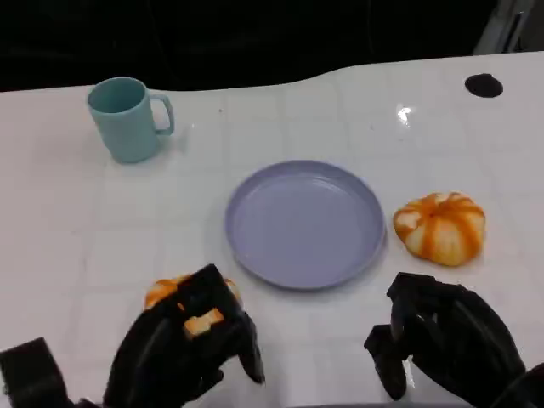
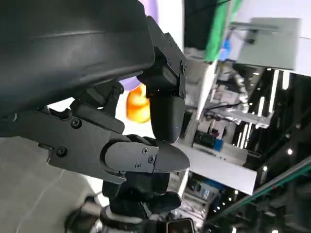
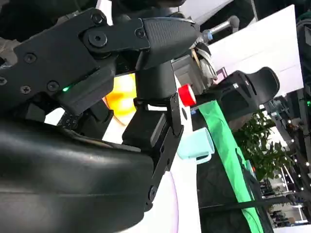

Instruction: Grasp the bread from the table and place it into the plate.

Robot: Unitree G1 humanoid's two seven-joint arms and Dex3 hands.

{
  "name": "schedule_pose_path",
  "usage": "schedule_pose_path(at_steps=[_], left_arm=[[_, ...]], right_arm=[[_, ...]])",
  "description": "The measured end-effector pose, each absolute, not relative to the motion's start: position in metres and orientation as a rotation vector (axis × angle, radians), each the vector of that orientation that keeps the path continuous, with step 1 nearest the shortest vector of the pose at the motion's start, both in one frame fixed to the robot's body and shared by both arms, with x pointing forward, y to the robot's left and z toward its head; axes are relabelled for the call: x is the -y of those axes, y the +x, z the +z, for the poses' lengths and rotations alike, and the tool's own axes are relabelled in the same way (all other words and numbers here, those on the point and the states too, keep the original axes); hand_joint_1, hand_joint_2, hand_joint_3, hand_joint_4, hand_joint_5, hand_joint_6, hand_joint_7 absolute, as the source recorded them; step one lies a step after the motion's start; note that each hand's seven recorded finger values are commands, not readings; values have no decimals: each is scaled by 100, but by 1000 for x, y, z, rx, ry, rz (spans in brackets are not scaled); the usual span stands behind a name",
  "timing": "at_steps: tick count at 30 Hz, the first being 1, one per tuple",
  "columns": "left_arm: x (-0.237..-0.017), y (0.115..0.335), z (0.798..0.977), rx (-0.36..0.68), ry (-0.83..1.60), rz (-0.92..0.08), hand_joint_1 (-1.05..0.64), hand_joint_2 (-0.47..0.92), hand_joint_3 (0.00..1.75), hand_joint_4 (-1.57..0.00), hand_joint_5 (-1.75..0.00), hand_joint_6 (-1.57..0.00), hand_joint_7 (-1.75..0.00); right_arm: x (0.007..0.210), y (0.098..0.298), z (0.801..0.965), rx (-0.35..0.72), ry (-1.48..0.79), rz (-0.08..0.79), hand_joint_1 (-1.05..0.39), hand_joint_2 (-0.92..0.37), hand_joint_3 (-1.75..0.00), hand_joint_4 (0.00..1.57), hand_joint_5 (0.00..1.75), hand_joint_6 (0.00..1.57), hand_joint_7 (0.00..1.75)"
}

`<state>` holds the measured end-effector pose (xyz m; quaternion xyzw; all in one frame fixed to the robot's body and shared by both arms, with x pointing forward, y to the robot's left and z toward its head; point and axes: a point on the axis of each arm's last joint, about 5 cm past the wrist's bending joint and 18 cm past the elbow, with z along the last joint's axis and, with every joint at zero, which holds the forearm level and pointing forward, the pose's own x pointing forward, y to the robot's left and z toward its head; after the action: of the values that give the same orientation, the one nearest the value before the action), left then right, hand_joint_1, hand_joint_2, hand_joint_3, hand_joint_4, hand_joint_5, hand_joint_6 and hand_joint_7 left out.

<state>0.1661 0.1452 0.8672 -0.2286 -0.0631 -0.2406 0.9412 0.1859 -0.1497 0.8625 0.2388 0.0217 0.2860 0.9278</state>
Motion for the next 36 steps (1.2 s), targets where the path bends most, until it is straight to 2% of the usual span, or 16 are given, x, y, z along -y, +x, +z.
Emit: schedule_pose_path(at_steps=[4, 7, 9, 11, 18, 23, 28, 32, 36], left_arm=[[-150, 171, 874, 224, -363, -486, -64, 92, 26, -48, -153, -47, -98], [-156, 172, 879, 268, -224, -488, -65, 92, 20, -49, -118, -47, -58], [-160, 173, 883, 288, -116, -487, -65, 92, 16, -47, -103, -46, -40], [-163, 174, 885, 295, -44, -484, -62, 92, 11, -42, -97, -43, -31], [-173, 178, 898, 345, 203, -459, -62, 92, 4, -26, -86, -32, -19], [-182, 177, 914, 379, 496, -432, -66, 92, 8, -20, -82, -34, -17], [-187, 175, 934, 421, 853, -393, -69, 92, 8, -24, -71, -37, -10], [-186, 171, 947, 403, 1071, -378, -72, 92, 6, -34, -62, -40, -5], [-181, 170, 950, 366, 1237, -371, -72, 91, 1, -39, -56, -43, -3]], right_arm=[[150, 186, 863, -44, 489, 587, -94, -67, -53, 123, 159, 106, 147], [149, 186, 863, -44, 489, 587, -94, -66, -55, 122, 159, 106, 146], [149, 186, 863, -45, 487, 586, -95, -66, -55, 122, 159, 106, 146], [149, 186, 863, -45, 486, 586, -96, -66, -54, 122, 158, 107, 145], [149, 186, 863, -44, 483, 585, -96, -67, -52, 122, 159, 107, 146], [149, 186, 863, -43, 484, 585, -96, -67, -51, 123, 158, 107, 145], [149, 186, 862, -44, 483, 584, -95, -68, -51, 123, 159, 107, 145], [149, 186, 863, -46, 474, 582, -95, -68, -52, 122, 161, 106, 147], [149, 186, 863, -47, 468, 582, -96, -68, -53, 121, 161, 106, 147]])
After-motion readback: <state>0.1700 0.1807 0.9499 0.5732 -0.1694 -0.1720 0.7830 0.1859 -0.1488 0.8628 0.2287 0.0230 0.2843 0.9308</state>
